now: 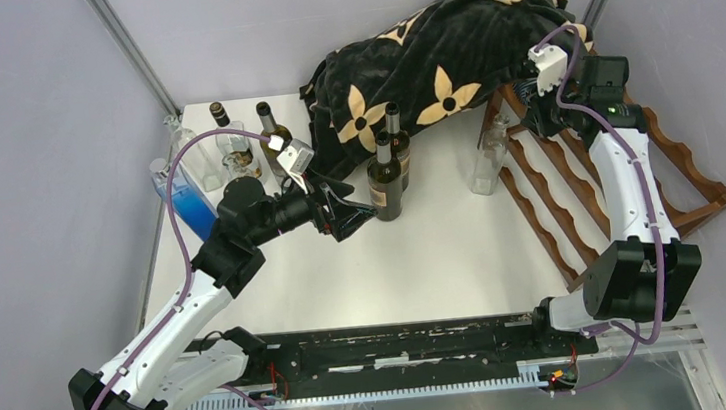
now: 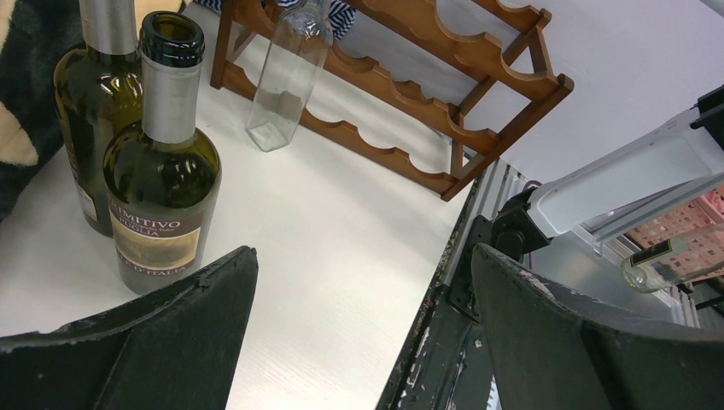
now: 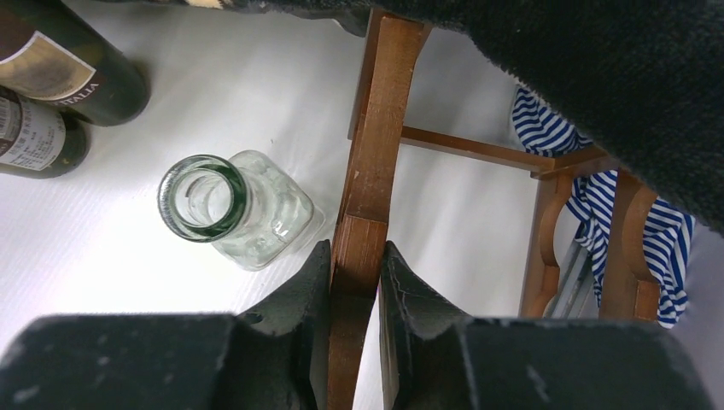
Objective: Put the wine bottle on the wine rack
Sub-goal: Move the wine rack to the corner of the board.
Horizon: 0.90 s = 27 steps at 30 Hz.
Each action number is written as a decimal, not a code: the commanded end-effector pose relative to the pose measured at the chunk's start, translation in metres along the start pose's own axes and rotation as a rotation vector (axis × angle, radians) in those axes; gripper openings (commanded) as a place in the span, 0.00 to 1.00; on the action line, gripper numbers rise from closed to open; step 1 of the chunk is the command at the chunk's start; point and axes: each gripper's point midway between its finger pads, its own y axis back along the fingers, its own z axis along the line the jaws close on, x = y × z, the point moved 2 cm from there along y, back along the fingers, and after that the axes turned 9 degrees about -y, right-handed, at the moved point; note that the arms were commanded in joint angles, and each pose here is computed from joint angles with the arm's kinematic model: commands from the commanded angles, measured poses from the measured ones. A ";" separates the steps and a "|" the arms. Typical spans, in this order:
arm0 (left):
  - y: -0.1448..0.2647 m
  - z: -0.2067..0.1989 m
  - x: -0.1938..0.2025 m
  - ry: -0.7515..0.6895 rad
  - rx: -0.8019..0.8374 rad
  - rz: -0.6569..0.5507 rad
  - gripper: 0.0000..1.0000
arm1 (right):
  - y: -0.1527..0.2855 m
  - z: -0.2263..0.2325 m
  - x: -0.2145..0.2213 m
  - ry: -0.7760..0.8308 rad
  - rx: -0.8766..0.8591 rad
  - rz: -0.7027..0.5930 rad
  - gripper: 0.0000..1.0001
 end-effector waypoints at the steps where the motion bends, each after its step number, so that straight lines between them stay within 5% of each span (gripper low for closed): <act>1: 0.000 -0.003 -0.012 -0.031 0.009 -0.040 0.99 | -0.001 0.046 0.000 0.067 -0.223 -0.014 0.05; 27: -0.002 -0.004 -0.018 -0.028 0.009 -0.048 0.99 | -0.016 0.107 -0.027 0.019 -0.371 -0.081 0.03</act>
